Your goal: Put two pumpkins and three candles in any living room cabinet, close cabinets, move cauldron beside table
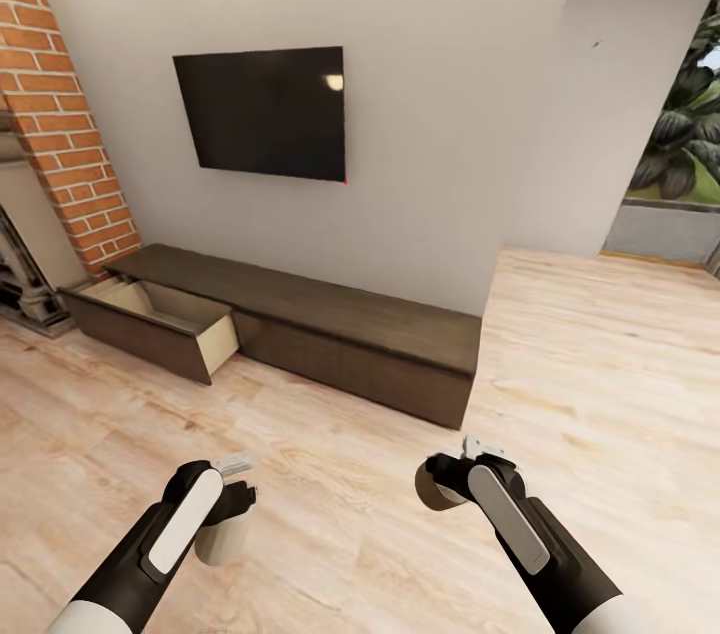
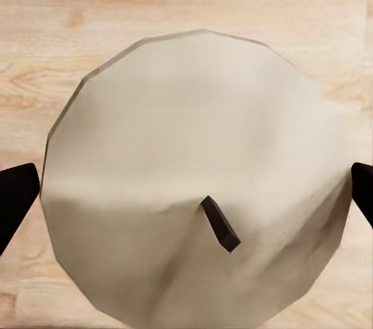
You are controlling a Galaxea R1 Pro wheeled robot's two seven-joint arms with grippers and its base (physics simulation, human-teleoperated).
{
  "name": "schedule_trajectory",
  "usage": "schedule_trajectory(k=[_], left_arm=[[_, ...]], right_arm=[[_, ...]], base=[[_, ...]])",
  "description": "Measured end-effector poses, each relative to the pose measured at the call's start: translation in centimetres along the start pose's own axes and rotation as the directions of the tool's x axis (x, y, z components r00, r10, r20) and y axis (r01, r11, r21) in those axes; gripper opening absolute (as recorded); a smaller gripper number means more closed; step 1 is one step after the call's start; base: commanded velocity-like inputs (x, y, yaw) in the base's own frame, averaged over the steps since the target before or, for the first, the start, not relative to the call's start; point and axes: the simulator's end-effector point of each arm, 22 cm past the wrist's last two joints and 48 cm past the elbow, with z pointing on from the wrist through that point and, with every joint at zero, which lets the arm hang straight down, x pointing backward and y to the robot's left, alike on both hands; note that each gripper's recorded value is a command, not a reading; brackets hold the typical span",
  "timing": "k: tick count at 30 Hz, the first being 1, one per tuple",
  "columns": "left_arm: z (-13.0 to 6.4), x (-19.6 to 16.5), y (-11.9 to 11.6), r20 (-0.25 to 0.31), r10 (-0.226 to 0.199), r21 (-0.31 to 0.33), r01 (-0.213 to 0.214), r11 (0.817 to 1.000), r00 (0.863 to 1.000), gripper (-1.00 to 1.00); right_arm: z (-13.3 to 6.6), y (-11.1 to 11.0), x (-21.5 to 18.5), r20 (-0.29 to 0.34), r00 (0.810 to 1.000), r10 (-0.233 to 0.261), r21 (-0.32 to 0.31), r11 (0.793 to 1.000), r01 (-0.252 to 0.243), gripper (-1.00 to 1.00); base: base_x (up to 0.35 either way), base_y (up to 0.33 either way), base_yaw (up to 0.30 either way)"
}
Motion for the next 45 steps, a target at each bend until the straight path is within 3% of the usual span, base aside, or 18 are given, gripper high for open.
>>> schedule_trajectory(k=[45], left_arm=[[-0.61,-0.48,-0.06,0.015,-0.002,0.004,0.002,1.0,1.0,-1.0]], right_arm=[[-0.56,0.18,-0.52,0.014,1.0,0.0,-0.005,1.0,0.0,-1.0]], base=[[0.0,0.0,0.281]])
